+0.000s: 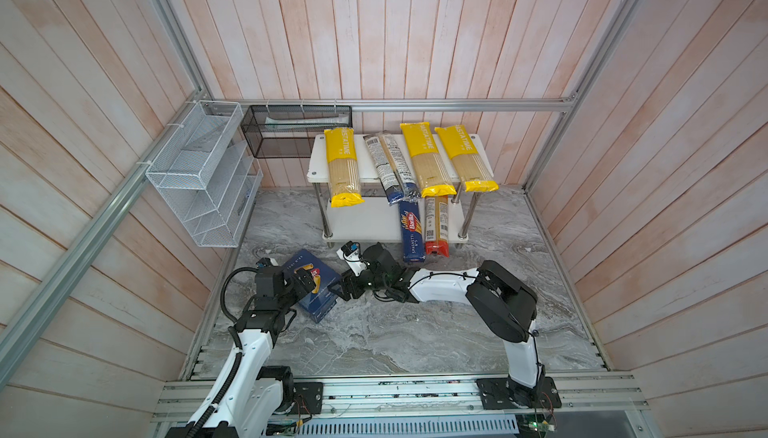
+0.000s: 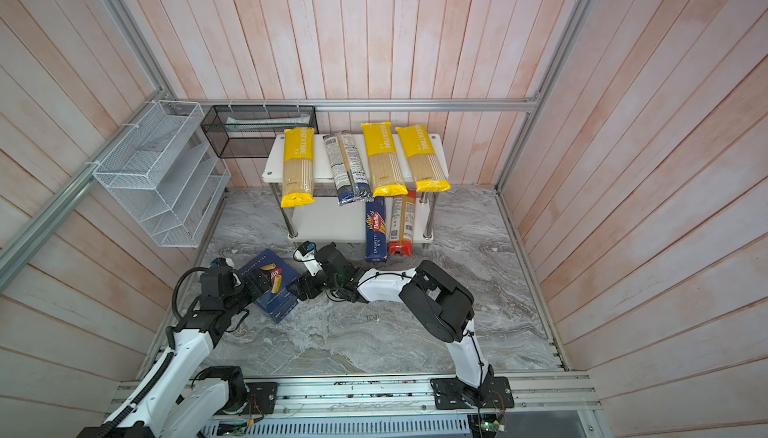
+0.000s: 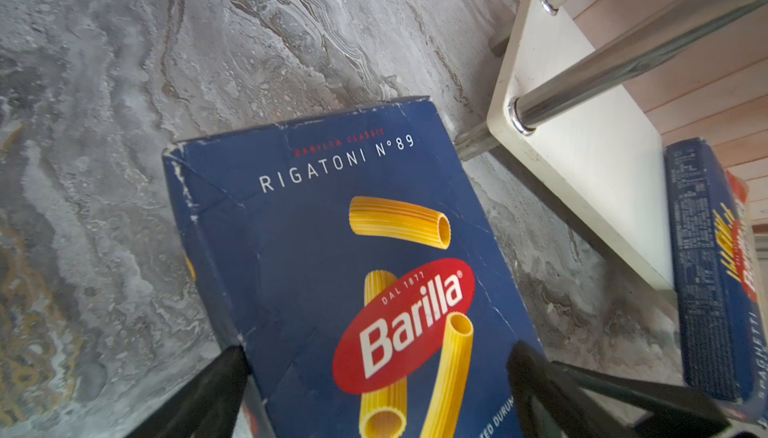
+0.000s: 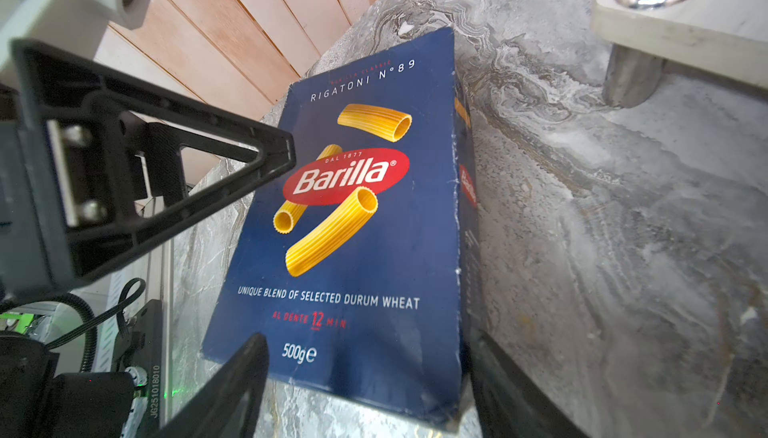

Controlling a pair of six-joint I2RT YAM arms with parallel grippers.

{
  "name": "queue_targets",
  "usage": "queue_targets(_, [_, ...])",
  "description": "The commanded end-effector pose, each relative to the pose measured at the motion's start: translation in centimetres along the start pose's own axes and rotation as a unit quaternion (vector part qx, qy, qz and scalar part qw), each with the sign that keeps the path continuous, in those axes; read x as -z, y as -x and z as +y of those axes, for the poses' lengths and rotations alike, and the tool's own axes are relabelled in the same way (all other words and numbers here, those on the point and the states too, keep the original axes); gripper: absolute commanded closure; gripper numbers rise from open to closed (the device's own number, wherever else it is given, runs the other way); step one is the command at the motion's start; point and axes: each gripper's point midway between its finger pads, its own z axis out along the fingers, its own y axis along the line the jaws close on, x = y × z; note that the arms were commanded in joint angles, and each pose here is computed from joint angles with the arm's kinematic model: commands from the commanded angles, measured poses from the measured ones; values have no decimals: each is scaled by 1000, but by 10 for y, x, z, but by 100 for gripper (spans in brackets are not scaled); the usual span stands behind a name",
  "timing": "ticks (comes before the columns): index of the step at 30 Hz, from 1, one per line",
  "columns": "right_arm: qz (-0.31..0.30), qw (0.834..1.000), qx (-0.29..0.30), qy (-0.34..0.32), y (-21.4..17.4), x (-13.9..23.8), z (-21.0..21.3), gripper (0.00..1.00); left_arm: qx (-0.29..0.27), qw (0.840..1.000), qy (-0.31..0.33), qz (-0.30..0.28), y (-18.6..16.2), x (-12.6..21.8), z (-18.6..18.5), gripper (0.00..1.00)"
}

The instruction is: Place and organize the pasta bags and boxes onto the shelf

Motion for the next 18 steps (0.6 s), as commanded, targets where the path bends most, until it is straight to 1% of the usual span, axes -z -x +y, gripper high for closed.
queue_targets(1, [17, 999, 4, 27, -15, 7, 17, 23, -2, 997, -67, 37, -18, -1, -27, 0])
queue_targets(4, [17, 1000, -4, 26, -26, 18, 23, 23, -18, 995, -83, 44, -26, 1, -39, 0])
queue_targets(6, [24, 999, -14, 33, -37, 22, 28, 23, -26, 994, -92, 48, -29, 1, -45, 0])
queue_targets(10, [40, 998, -16, 41, -55, 26, 44, 23, -33, 992, -113, 54, -31, 2, -55, 0])
queue_targets(13, [52, 997, -9, 51, -68, 31, 67, 23, -41, 989, -126, 61, -33, 2, -61, 0])
queue_targets(18, [69, 994, 14, 79, -88, 41, 113, 23, -60, 988, -125, 73, -34, 5, -64, 0])
